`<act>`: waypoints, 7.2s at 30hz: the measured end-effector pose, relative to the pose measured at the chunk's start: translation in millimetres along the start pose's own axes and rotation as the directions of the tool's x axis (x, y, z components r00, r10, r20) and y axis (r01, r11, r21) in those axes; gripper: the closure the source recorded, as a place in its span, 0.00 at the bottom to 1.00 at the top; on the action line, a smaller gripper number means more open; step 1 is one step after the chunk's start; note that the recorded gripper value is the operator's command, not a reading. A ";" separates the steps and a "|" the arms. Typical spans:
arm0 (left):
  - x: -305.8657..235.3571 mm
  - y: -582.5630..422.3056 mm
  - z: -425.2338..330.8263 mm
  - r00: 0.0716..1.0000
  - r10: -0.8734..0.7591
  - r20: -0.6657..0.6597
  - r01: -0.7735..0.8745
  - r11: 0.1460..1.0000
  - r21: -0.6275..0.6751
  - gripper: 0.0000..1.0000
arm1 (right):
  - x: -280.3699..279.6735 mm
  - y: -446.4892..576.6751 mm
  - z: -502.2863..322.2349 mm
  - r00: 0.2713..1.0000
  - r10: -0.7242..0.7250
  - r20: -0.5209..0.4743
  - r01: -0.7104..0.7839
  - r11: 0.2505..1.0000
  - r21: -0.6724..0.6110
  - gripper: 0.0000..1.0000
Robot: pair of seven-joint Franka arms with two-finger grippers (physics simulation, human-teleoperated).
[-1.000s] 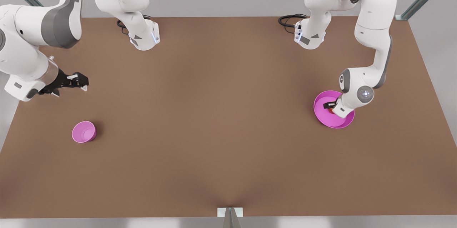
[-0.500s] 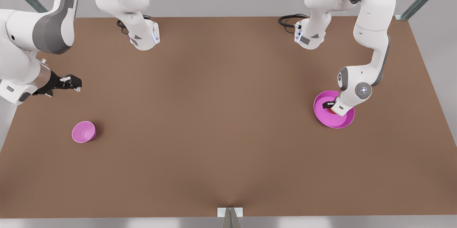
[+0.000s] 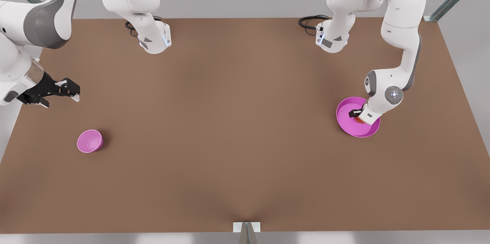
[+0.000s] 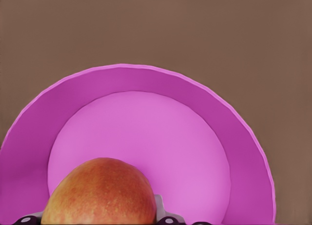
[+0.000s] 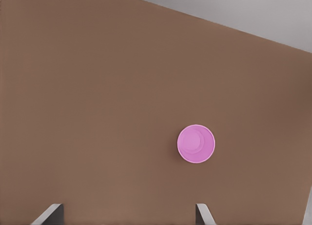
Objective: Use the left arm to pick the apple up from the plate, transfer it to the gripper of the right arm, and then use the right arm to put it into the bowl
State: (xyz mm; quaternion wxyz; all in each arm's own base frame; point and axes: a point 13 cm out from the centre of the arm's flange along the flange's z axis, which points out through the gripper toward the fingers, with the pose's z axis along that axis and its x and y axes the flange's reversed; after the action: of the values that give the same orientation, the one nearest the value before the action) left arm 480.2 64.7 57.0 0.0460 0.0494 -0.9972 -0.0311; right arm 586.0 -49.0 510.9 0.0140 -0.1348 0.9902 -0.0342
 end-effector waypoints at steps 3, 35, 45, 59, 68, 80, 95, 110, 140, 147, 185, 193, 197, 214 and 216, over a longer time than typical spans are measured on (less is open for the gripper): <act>-12.1 -27.2 -20.3 0.999 -0.027 0.032 0.025 0.998 0.050 0.20 | -0.1 0.7 -0.4 1.000 -0.007 0.000 0.007 1.000 0.000 0.00; 11.7 -589.1 -252.7 0.813 0.499 -0.302 0.047 0.460 0.887 0.20 | -147.2 386.1 195.9 0.811 -0.270 0.520 0.558 0.086 -0.825 0.00; -49.3 -596.3 -237.8 0.881 0.384 -0.278 0.132 0.365 0.921 0.20 | -171.6 424.7 204.8 0.536 -0.151 0.830 0.839 -0.010 -0.544 0.00; -51.6 -609.6 -241.9 0.900 0.370 -0.231 0.105 0.329 0.938 0.19 | -183.3 460.3 214.2 0.302 -0.043 0.952 0.953 -0.007 -0.303 0.00; -52.3 -611.2 -244.1 0.904 0.369 -0.216 0.095 0.319 0.943 0.19 | -174.3 475.4 228.3 0.220 -0.046 0.974 0.975 -0.020 -0.221 0.00; -51.7 -616.3 -243.0 0.909 0.365 -0.202 0.083 0.314 0.946 0.19 | -178.6 492.9 242.1 0.147 -0.054 0.988 0.989 0.006 -0.147 0.00; -53.4 -616.3 -244.0 0.913 0.361 -0.192 0.076 0.311 0.947 0.19 | -183.2 501.6 245.5 0.102 -0.051 0.993 0.995 0.028 -0.101 0.00; -55.4 -616.1 -240.9 0.915 0.357 -0.190 0.076 0.311 0.947 0.19 | -175.4 518.4 239.3 0.085 -0.026 0.996 0.996 0.006 -0.085 0.00; -55.6 -617.0 -241.1 0.916 0.355 -0.187 0.075 0.307 0.949 0.00 | -176.7 518.6 236.6 0.073 -0.033 0.997 0.997 0.009 -0.072 0.55; -75.7 -590.1 -256.6 0.920 0.344 -0.188 0.090 0.282 0.955 0.00 | -179.3 453.4 249.1 0.009 -0.163 0.987 1.000 -0.018 -0.013 0.55; 6.9 -139.1 -329.5 0.861 0.400 -0.314 -0.392 0.915 0.089 0.00 | 5.3 -86.6 397.6 -0.500 -0.853 0.151 0.852 -0.516 -0.090 0.52; 8.7 -138.5 -329.9 0.851 0.416 -0.319 -0.408 0.908 0.095 0.00 | 16.1 -119.9 400.3 -0.517 -0.846 0.131 0.848 -0.527 -0.057 0.52; 9.7 -138.5 -329.8 0.847 0.422 -0.322 -0.414 0.905 0.098 0.00 | 22.9 -122.8 406.6 -0.530 -0.837 0.140 0.840 -0.541 -0.054 0.52; 12.4 -139.4 -330.0 0.839 0.433 -0.331 -0.424 0.900 0.101 0.00 | 40.7 -135.0 422.8 -0.551 -0.817 0.171 0.825 -0.564 -0.032 0.00; 12.4 -139.1 -329.9 0.839 0.431 -0.332 -0.422 0.901 0.101 0.00 | 36.3 -136.1 419.8 -0.557 -0.814 0.166 0.823 -0.568 -0.026 0.00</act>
State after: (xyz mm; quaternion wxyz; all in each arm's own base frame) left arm 512.5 -93.7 376.6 0.2257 -0.1684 -0.9595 0.0009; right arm 602.7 -216.4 101.3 -0.0074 -0.9378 0.3429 0.0542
